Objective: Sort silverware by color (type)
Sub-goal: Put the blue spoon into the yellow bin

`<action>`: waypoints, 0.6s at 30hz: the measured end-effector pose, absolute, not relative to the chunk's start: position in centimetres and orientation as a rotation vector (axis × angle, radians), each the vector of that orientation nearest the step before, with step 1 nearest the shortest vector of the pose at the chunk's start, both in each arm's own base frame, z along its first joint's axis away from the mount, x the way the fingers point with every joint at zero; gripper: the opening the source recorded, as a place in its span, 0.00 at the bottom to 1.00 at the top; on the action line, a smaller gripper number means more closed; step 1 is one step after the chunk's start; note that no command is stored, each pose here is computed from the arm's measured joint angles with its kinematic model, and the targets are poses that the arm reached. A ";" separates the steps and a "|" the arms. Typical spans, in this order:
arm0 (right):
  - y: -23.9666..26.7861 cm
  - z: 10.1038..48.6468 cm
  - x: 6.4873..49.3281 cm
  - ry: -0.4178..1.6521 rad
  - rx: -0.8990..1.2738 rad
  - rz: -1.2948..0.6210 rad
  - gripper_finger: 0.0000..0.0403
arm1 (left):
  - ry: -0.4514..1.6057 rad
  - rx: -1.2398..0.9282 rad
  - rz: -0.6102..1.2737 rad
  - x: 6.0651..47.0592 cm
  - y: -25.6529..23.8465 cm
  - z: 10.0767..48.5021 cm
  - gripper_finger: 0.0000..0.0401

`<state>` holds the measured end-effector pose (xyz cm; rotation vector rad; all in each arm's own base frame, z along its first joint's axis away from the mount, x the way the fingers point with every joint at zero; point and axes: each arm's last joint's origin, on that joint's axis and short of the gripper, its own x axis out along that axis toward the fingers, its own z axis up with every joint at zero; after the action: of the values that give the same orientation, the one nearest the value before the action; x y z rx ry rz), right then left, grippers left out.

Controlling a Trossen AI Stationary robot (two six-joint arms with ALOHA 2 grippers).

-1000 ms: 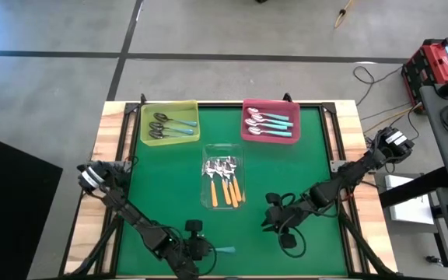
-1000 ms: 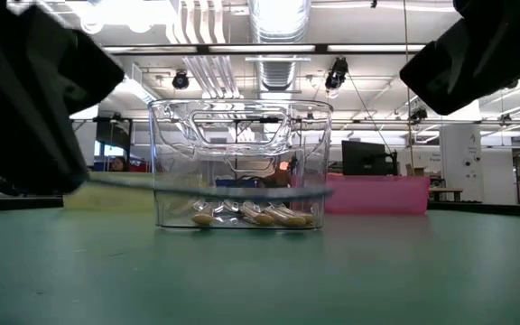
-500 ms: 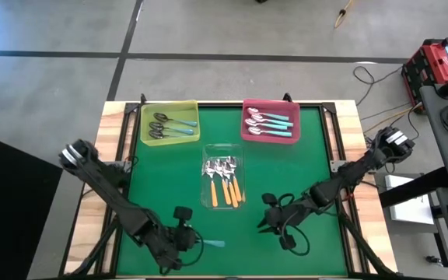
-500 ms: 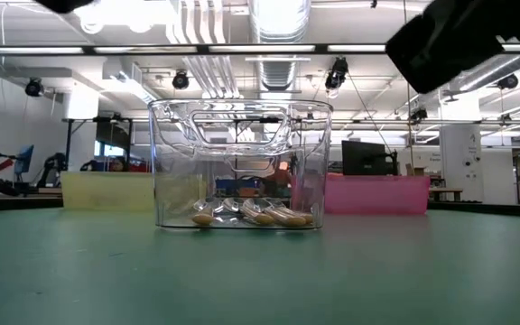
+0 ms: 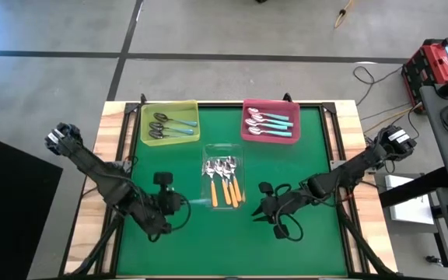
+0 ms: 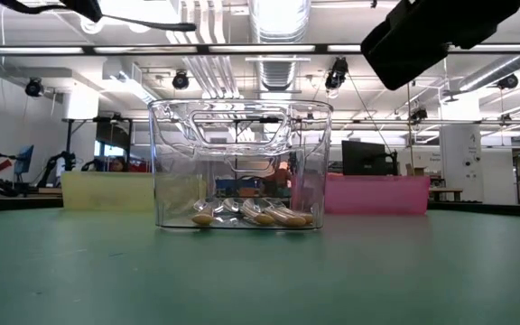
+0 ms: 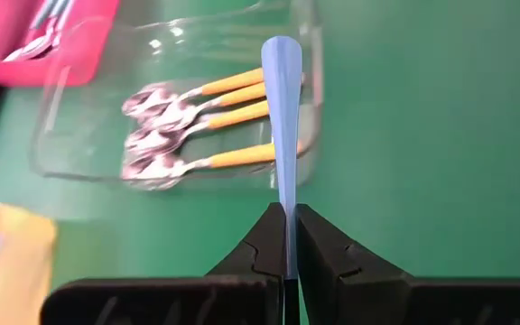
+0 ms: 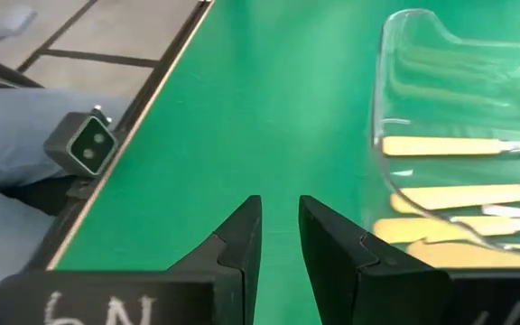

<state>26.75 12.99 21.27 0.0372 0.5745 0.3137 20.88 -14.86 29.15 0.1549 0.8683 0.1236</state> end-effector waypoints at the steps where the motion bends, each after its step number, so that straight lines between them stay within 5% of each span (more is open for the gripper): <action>1: 12.9 21.3 26.8 0.573 0.031 0.312 0.17 | 0.876 0.157 0.135 20.7 -14.4 29.3 0.00; 18: 9.7 22.0 27.8 0.548 0.024 0.220 0.17 | 1.096 0.227 0.393 20.2 -6.5 30.0 0.00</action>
<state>27.77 9.69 21.99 0.0245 0.5480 0.2202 20.17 -6.54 30.00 0.2268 1.0962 0.3932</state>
